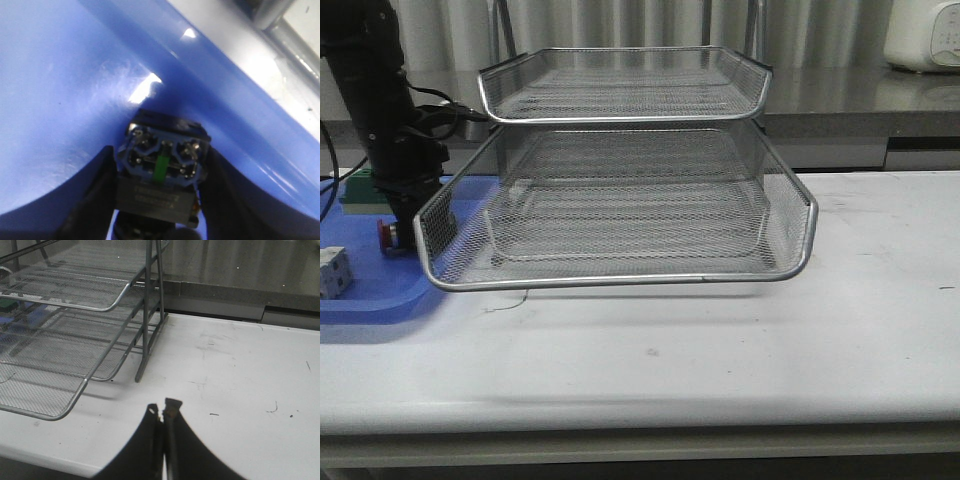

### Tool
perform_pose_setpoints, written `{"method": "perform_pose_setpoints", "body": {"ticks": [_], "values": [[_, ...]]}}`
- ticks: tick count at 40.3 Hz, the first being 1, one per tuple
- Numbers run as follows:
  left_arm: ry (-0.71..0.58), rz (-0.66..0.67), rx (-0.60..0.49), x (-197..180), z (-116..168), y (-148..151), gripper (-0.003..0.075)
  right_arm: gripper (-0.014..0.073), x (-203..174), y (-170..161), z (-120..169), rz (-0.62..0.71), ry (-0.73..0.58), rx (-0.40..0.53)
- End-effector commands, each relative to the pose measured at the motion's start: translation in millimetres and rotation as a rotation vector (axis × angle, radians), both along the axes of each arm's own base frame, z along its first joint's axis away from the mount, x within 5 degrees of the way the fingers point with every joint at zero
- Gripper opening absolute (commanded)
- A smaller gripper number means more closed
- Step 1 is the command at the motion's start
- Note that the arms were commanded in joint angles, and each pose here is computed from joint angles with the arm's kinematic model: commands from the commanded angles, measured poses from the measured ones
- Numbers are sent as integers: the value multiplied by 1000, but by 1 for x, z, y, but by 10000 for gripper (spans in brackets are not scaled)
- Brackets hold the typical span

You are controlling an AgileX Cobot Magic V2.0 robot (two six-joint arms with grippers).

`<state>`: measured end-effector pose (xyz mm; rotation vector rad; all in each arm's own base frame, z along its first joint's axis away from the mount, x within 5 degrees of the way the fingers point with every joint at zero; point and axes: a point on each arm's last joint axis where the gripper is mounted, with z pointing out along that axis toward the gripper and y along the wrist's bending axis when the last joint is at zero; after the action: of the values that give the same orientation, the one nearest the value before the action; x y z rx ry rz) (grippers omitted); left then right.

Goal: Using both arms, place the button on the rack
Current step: 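Lower the left gripper onto the red push button in the blue tray, then close the left gripper on the button and lift it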

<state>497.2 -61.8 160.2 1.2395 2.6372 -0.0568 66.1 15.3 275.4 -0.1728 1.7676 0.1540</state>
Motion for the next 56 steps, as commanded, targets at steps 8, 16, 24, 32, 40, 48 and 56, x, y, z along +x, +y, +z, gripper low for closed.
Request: {"method": "perform_pose_setpoints", "body": {"ticks": [8,16,24,32,40,48,56], "values": [[-95,31,-32,0,43,3,146,-60,1,-1,16,-14,-101,22],[-50,80,-70,-4,48,18,124,-60,1,-1,16,-14,-101,22],[-80,141,-79,-10,74,37,125,-60,1,-1,16,-14,-101,22],[-118,193,-91,-25,116,50,125,-60,1,-1,16,-14,-101,22],[-166,285,-113,-45,158,63,125,-60,1,-1,16,-14,-101,22],[-238,357,-145,-73,202,66,125,-60,1,-1,16,-14,-101,22],[-254,308,-205,-121,232,43,125,-60,1,-1,16,-14,-101,22]]}}
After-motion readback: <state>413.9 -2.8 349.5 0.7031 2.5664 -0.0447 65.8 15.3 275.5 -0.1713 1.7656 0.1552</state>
